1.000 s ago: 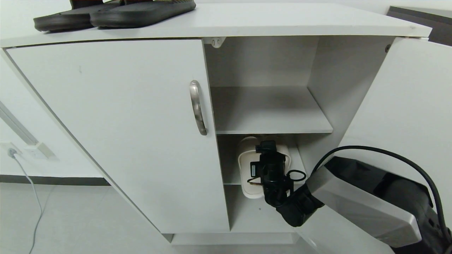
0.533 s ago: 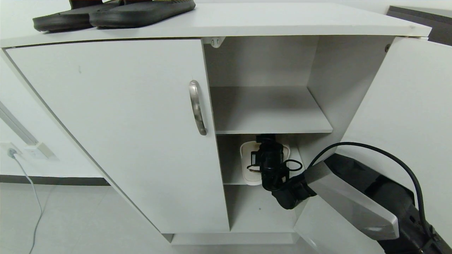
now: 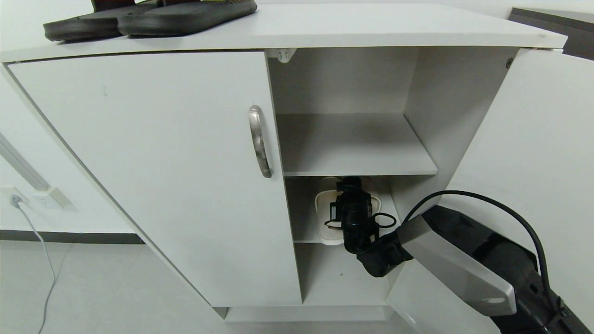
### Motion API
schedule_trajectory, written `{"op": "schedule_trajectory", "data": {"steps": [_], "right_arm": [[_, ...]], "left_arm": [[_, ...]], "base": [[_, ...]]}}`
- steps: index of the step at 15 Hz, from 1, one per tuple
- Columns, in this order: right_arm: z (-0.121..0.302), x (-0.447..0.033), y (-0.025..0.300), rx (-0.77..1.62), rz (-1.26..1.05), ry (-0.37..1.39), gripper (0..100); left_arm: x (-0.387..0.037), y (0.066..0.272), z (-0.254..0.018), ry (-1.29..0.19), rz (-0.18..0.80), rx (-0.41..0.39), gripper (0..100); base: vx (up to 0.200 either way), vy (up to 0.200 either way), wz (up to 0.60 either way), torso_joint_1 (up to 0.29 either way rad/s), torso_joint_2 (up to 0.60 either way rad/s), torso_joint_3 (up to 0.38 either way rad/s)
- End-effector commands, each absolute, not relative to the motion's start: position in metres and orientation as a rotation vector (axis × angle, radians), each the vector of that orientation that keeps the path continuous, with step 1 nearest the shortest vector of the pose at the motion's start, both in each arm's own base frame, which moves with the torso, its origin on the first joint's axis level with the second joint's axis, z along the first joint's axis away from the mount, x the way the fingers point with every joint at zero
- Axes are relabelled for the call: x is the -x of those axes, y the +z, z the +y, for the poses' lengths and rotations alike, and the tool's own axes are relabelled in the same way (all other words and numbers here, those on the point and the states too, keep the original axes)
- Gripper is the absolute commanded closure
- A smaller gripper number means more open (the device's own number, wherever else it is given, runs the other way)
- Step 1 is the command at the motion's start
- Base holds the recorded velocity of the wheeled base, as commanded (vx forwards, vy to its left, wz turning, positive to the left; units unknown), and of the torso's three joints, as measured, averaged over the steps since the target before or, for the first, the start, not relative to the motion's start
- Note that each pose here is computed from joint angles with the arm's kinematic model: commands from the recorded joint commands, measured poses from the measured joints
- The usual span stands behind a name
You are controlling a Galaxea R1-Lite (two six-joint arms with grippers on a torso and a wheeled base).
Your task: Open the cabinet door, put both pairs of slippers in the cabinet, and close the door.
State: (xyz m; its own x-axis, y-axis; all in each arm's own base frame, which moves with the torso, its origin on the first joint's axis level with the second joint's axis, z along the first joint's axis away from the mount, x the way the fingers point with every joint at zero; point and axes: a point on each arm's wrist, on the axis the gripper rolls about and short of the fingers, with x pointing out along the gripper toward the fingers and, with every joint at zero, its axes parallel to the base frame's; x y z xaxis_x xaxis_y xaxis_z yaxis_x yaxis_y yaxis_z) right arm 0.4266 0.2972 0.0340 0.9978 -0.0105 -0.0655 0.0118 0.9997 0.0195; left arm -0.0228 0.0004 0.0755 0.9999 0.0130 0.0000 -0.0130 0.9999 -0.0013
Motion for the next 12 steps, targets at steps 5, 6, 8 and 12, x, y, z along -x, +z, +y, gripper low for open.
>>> {"op": "schedule_trajectory", "data": {"steps": [5,6,8,12], "right_arm": [[0.293,-0.411,0.044,-0.012,0.073,-0.002,0],[0.292,-0.404,0.050,-0.016,0.067,0.005,0],[0.290,-0.386,0.056,-0.013,0.071,0.022,0],[0.280,-0.341,0.061,0.002,0.086,0.060,0]], "left_arm": [[0.023,0.076,0.000,0.014,0.002,0.002,100],[0.023,0.076,0.000,0.014,0.002,0.002,100],[0.023,0.076,0.000,0.014,0.002,0.002,100],[0.023,0.076,0.000,0.012,0.002,0.000,100]], "base": [[0.000,0.000,0.00,0.000,0.00,0.000],[0.000,0.000,0.00,0.000,0.00,0.000],[0.000,0.000,0.00,0.000,0.00,0.000],[0.000,0.000,0.00,0.000,0.00,0.000]]}}
